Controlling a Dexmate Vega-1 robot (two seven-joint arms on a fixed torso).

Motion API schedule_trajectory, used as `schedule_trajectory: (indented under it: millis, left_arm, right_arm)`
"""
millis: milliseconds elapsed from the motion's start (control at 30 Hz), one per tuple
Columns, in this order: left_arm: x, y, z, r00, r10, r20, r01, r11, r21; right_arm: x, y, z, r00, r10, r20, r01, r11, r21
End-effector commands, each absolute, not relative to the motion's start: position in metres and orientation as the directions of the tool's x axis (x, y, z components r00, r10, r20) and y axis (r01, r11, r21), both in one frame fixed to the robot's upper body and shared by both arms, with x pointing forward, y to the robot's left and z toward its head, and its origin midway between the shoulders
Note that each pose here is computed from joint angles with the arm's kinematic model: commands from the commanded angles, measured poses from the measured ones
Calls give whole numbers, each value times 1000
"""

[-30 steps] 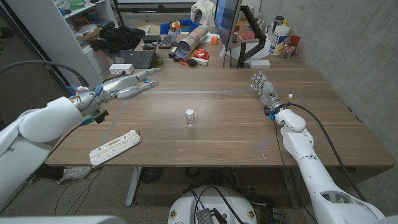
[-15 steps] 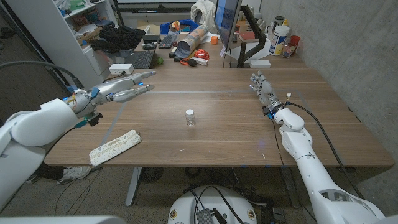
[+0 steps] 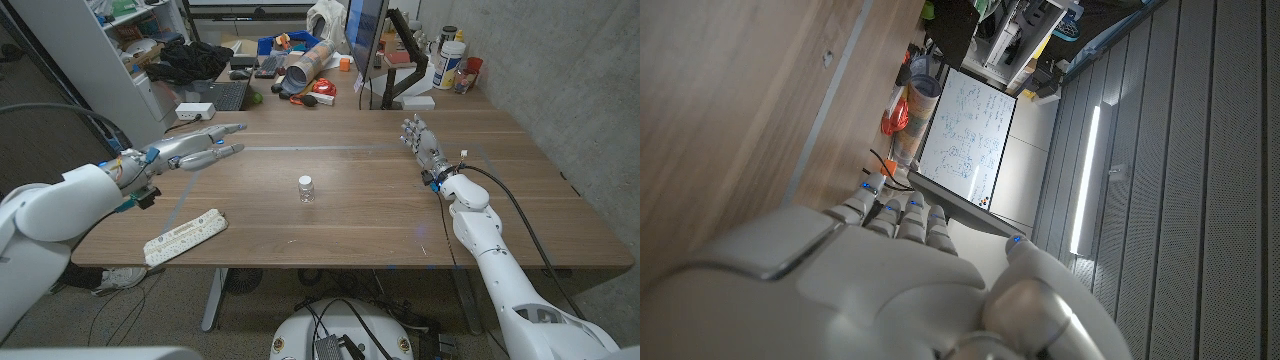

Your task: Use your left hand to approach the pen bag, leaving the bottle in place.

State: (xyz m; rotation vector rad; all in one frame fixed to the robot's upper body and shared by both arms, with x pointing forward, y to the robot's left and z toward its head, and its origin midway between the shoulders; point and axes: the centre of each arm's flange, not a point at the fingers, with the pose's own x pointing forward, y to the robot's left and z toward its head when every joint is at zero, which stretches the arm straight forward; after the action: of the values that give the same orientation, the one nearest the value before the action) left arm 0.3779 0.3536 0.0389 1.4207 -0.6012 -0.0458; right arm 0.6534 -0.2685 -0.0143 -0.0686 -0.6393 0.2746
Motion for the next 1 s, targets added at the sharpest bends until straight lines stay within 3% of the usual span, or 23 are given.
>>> schedule_trajectory:
  millis: [33,1000]
  left_arm:
    - [379,359,27,880,-343,327,-294,148,944]
    - [381,367,5,917,-319,239,-212,117,970]
  right_arm:
    - [653,-269,-13,766,269,584,-235,963,-134]
    - [660,-262,-18,772,275,573,-243,961,-135]
